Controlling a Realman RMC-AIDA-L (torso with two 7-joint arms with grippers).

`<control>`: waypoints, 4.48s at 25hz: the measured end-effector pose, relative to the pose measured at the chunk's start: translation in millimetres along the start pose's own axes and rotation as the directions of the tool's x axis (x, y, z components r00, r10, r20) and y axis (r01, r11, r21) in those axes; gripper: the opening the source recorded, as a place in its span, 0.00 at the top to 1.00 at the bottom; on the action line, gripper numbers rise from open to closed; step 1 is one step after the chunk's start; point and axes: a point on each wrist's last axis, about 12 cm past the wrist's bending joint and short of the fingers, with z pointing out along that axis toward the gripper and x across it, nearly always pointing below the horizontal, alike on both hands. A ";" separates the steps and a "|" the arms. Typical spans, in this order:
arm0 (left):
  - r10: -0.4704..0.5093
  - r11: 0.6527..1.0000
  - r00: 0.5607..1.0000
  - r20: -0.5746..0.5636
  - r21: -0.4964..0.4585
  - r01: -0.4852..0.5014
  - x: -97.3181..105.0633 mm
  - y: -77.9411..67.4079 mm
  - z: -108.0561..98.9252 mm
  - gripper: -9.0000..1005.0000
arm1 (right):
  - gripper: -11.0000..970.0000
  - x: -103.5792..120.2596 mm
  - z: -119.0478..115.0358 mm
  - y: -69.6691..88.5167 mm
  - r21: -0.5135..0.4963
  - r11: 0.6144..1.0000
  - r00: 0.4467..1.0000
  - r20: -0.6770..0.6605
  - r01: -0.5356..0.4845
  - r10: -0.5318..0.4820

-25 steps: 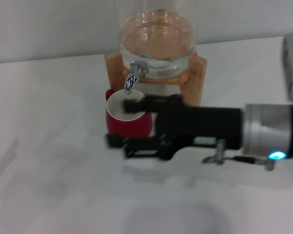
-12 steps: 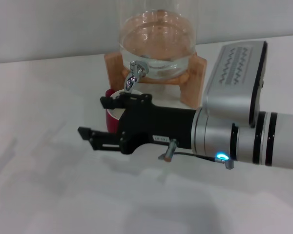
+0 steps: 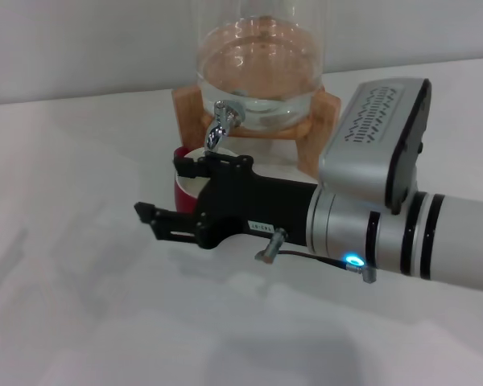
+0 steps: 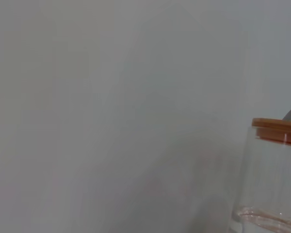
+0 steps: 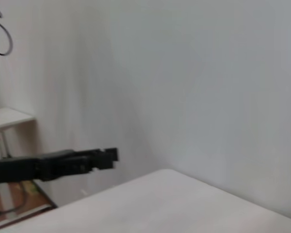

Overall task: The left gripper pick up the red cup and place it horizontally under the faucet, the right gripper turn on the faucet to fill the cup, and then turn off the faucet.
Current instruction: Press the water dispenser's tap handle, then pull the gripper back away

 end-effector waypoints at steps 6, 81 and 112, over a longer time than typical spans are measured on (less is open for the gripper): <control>-0.002 1.000 1.000 -0.002 0.004 0.002 0.5 -0.3 1.5 0.29 | 0.19 7.3 4.9 -10.1 0.037 0.999 1.000 -0.018 -0.005 0.006; -0.003 1.000 1.000 -0.008 0.010 0.003 -0.2 0.4 3.6 0.29 | 0.19 -4.8 -21.4 -45.8 0.136 0.990 0.999 0.030 -0.028 0.024; -0.007 1.000 1.000 -0.006 0.015 0.007 -0.3 -0.3 2.5 0.29 | 0.19 -7.1 -24.1 -47.7 0.144 0.989 0.999 0.036 -0.022 0.017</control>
